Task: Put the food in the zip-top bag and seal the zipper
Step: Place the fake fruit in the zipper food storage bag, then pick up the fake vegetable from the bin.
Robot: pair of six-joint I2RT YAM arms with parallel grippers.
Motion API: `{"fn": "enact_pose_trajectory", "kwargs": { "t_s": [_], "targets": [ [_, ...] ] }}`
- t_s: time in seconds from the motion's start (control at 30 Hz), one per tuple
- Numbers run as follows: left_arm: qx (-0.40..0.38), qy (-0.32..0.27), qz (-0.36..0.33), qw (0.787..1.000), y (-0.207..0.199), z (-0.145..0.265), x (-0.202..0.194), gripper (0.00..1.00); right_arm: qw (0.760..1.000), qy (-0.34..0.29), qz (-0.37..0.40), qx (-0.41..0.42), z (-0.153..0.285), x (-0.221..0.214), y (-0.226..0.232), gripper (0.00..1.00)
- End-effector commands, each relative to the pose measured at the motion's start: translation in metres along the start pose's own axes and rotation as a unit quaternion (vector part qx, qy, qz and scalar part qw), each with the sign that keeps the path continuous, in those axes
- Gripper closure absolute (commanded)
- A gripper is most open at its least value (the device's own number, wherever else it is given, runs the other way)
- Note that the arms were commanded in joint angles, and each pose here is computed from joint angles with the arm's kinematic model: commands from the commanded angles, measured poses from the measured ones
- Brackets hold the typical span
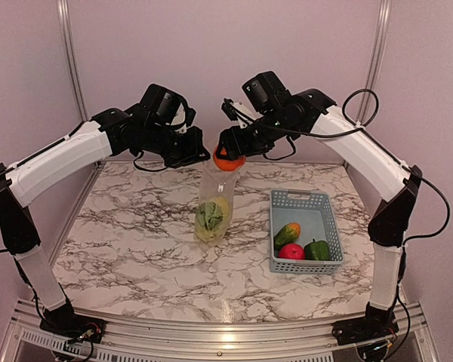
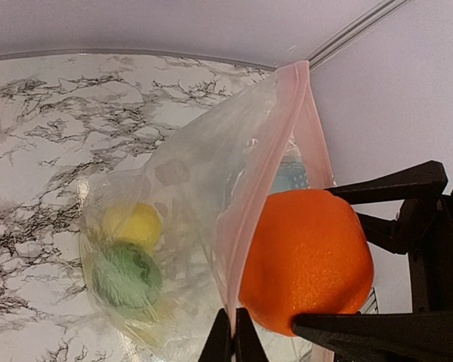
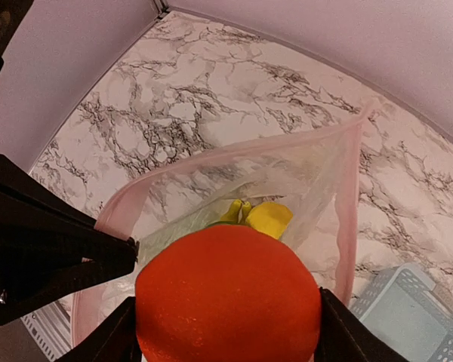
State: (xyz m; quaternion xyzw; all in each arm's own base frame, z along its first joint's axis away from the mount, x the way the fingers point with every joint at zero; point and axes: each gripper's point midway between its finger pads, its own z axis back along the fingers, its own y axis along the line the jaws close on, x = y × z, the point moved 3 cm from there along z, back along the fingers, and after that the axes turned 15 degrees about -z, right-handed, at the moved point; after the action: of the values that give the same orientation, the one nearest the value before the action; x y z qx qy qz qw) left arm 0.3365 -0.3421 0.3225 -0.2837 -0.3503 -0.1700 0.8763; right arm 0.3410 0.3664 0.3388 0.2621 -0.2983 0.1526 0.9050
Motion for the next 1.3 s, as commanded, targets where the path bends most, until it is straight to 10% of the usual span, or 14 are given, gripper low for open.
{"fn": "enact_pose_trajectory", "kwargs": {
  "t_s": [0.0,0.43,0.83,1.27],
  "targets": [
    [-0.011,-0.008,-0.007,1.0,-0.004,-0.001,0.009,1.0,1.0,0.006,0.003,-0.028,0.0,-0.005,-0.006,0.27],
    [-0.01,-0.004,-0.006,1.0,-0.002,-0.002,0.006,1.0,0.996,-0.036,-0.032,0.08,0.04,0.012,0.028,0.15],
    [-0.011,-0.077,-0.028,0.997,-0.008,0.03,0.034,1.0,0.995,-0.082,-0.038,0.044,0.078,0.014,0.006,0.18],
    [-0.015,-0.023,0.011,1.0,0.0,0.011,0.01,1.0,0.994,-0.085,-0.062,0.016,0.09,0.006,-0.031,0.19]
  ]
}}
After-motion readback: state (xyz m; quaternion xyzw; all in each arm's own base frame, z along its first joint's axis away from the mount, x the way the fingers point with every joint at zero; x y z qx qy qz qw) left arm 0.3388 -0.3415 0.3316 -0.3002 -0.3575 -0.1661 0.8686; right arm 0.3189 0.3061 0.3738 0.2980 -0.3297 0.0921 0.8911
